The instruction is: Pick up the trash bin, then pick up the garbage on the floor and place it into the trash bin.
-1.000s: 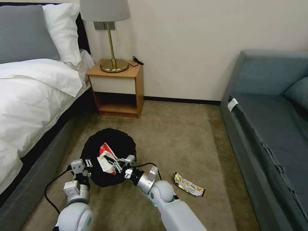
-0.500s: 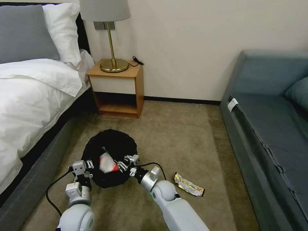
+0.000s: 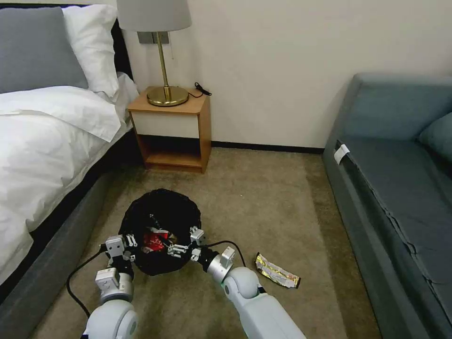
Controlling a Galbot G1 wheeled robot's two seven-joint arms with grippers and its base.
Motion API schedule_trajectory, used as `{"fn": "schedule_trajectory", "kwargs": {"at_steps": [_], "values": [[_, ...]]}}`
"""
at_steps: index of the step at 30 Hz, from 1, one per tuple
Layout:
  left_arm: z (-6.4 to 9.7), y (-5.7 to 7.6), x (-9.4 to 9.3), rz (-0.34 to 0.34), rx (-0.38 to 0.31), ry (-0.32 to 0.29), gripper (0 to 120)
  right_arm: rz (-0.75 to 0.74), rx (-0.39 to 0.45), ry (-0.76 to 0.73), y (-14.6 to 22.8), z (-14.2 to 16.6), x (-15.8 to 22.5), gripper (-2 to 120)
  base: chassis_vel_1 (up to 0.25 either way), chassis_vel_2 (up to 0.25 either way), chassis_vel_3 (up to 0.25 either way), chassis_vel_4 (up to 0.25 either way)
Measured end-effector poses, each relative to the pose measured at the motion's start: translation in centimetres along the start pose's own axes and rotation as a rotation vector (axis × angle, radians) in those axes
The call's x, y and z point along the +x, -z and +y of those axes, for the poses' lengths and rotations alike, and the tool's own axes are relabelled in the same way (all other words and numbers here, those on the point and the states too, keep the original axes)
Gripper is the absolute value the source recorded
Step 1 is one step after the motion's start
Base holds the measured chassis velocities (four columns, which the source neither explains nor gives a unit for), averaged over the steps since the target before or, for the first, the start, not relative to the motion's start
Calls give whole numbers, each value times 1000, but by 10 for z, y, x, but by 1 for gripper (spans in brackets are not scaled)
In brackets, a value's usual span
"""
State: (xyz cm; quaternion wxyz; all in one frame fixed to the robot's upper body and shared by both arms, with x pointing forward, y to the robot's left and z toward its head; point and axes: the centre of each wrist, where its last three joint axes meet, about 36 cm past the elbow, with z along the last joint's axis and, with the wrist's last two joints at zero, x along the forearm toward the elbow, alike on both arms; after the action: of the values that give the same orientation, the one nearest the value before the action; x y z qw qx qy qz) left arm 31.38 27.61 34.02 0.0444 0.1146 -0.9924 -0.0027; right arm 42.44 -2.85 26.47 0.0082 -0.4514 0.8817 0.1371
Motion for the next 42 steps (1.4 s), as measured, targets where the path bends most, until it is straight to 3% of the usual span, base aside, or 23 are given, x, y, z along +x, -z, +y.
{"fn": "schedule_trajectory", "kwargs": {"at_steps": [10,15,23,31,42], "values": [[4,2,-3,-7,-7,3,2,-55,44,-61,23,-13,-9,100,0,0,0,0],[7,2,-5,-39,-19,-15,2,-51,107,-138,44,-35,-11,100,0,0,0,0],[13,-3,-10,-43,-31,-8,2,-5,152,-235,46,-46,-6,100,0,0,0,0],[18,-9,-17,-31,-36,6,2,129,253,-367,32,-77,52,100,0,0,0,0],[23,-15,-23,-18,-42,22,2,267,311,-412,26,-92,115,100,0,0,0,0]]}}
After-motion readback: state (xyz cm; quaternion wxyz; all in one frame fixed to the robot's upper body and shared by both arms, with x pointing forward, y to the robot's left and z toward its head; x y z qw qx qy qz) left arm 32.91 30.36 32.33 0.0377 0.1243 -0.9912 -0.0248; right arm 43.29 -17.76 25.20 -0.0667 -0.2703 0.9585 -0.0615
